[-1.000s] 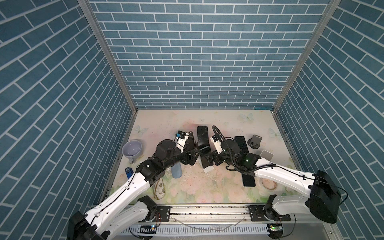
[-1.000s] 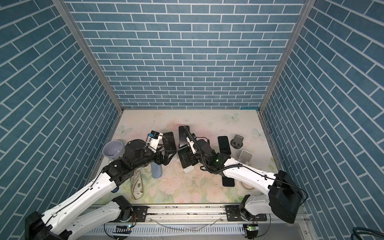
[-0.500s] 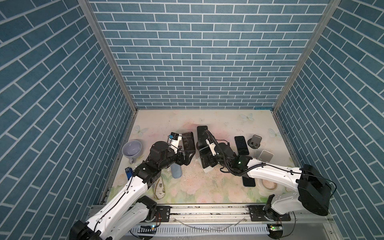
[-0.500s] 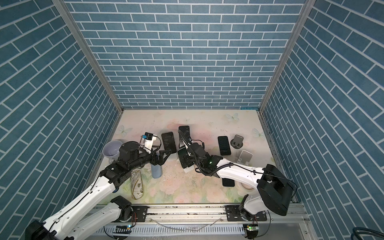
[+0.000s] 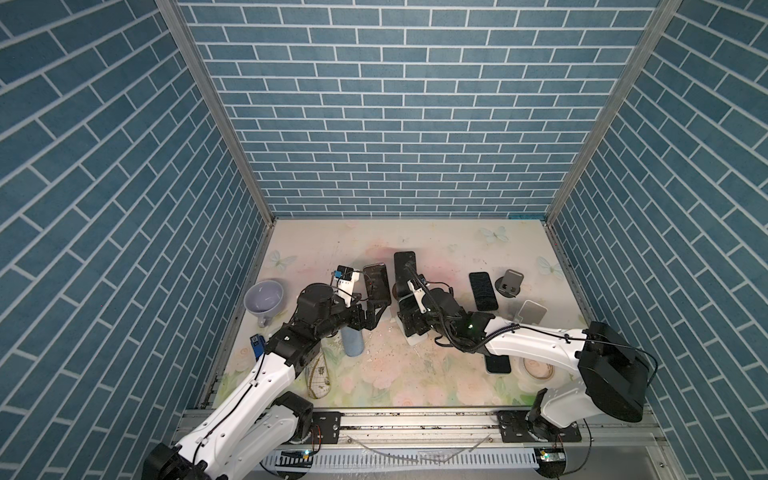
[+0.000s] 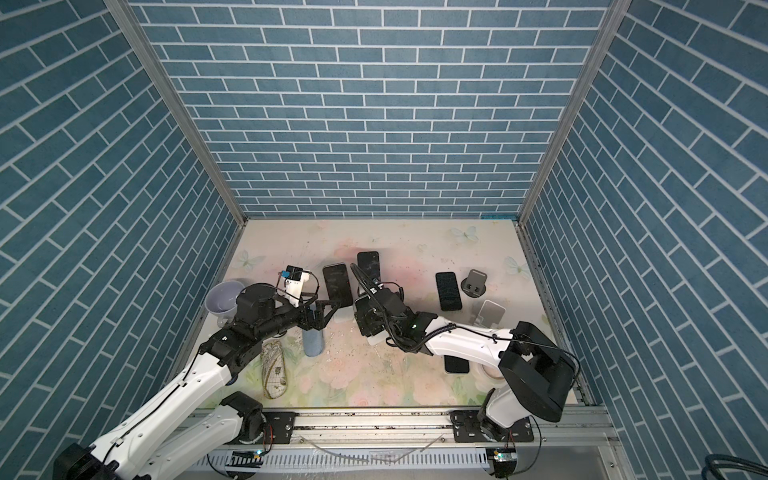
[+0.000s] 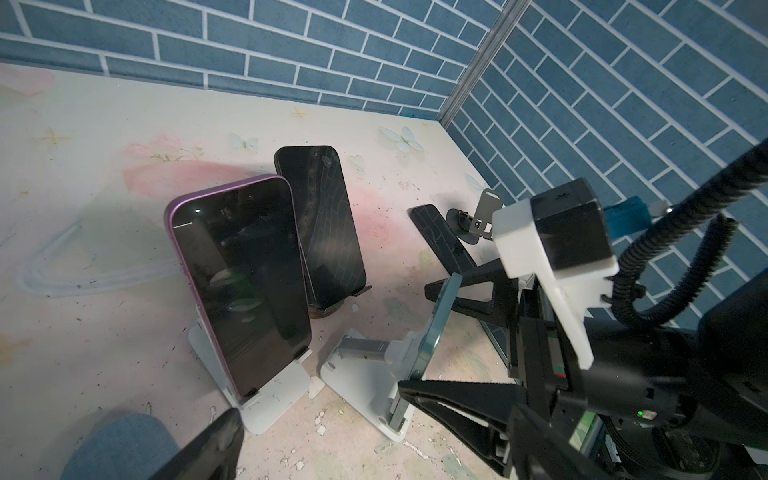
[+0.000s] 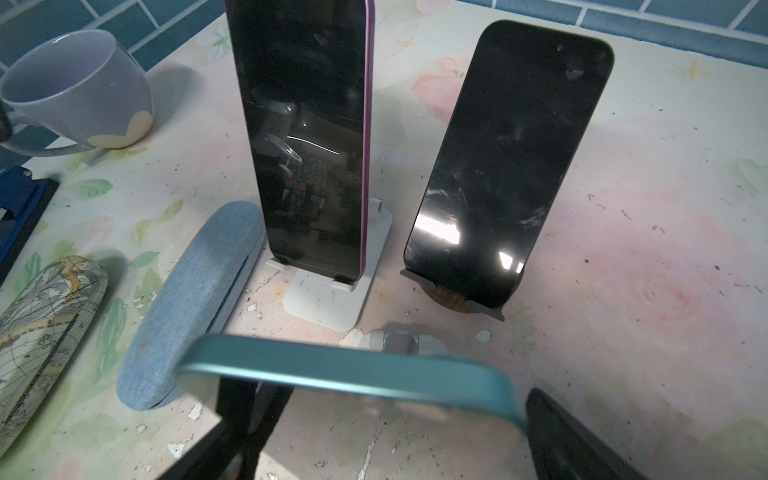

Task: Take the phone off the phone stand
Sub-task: 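Reach the right gripper to the teal-edged phone on its white stand and grasp it, then lift the teal-edged phone off its stand and carry it toward the black phone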

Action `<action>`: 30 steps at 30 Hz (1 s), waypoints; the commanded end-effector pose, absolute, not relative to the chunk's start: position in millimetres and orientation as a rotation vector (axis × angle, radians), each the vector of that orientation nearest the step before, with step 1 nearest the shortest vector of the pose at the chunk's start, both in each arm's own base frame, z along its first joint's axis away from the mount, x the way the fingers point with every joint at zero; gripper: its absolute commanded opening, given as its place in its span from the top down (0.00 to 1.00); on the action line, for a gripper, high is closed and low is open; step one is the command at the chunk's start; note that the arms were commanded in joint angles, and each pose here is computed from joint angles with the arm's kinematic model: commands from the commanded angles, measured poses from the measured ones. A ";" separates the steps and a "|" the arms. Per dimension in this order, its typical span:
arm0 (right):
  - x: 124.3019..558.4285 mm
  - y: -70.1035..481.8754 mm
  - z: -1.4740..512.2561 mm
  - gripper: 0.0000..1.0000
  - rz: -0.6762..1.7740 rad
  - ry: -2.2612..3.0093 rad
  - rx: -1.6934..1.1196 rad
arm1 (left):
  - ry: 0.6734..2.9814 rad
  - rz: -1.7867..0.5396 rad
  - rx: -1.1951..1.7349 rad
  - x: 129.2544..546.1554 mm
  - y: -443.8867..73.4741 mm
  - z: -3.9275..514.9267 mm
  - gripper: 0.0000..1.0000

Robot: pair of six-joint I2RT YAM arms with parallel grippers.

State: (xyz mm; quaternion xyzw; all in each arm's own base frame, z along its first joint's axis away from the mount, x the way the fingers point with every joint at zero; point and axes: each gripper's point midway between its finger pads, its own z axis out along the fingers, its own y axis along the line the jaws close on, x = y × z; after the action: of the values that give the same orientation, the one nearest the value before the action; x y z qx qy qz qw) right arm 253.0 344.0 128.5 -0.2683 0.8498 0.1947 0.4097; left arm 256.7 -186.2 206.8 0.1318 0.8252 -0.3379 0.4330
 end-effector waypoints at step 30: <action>259.6 325.2 188.9 0.44 0.437 2.010 -0.535 | 2.058 -0.811 0.291 263.1 -180.8 199.6 0.00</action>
State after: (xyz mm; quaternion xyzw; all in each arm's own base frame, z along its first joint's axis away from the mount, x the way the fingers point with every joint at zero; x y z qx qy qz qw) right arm 254.8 334.9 150.2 -0.2375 0.8460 0.1819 0.4414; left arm 260.0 -182.1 202.5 0.1229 0.8298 -0.3267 0.4355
